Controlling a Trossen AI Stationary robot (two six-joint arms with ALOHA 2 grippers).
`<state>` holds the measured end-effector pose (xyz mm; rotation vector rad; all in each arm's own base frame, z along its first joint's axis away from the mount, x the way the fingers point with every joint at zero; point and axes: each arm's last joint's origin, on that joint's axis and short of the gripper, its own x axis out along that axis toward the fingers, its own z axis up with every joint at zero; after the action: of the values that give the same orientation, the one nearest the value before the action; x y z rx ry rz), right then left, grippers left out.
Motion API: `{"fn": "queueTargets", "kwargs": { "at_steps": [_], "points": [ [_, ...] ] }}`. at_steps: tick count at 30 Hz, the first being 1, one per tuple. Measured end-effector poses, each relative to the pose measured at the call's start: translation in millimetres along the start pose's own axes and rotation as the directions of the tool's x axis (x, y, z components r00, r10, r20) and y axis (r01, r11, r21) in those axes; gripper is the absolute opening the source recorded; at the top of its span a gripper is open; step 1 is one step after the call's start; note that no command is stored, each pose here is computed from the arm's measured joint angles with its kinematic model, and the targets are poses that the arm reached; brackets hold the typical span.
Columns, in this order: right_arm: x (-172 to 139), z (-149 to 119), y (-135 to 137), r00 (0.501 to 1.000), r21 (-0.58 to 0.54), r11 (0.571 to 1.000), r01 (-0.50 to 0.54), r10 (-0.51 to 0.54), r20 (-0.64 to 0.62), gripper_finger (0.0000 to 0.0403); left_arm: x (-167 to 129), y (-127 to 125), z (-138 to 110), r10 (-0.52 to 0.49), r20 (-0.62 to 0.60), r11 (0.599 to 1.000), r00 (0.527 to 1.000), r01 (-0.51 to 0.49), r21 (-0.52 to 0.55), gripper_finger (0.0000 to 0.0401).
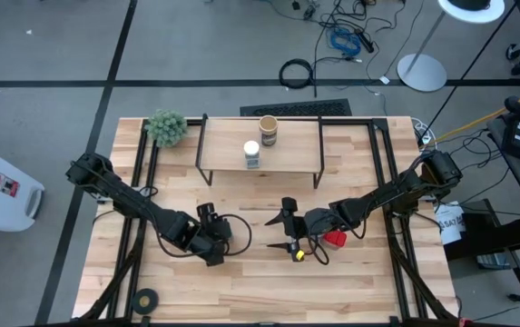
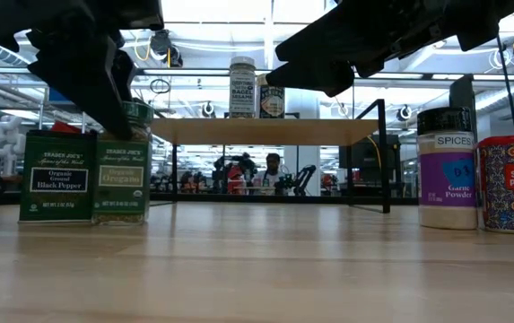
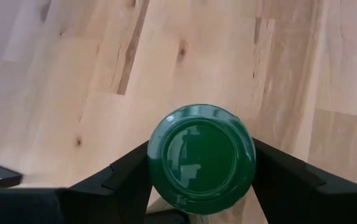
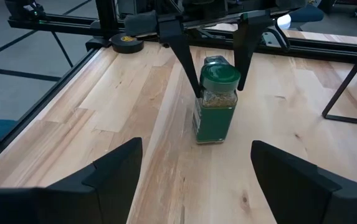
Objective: Shelf spices
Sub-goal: Remove the green seasoning bottle from the shelf
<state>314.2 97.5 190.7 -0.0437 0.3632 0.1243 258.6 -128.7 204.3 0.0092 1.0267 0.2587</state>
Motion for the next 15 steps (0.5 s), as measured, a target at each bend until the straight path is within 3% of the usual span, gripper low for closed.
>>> {"fn": "queueTargets", "kwargs": {
  "at_steps": [15],
  "points": [
    [0.0, 0.0, 0.0, 1.0, 0.0, 1.0, 0.0, 0.0, 0.0, 0.0288, -4.7, -3.6, 2.1, -0.012, 0.009, 0.999, 1.0, 0.012, 0.039, 0.0249]
  ]
}}
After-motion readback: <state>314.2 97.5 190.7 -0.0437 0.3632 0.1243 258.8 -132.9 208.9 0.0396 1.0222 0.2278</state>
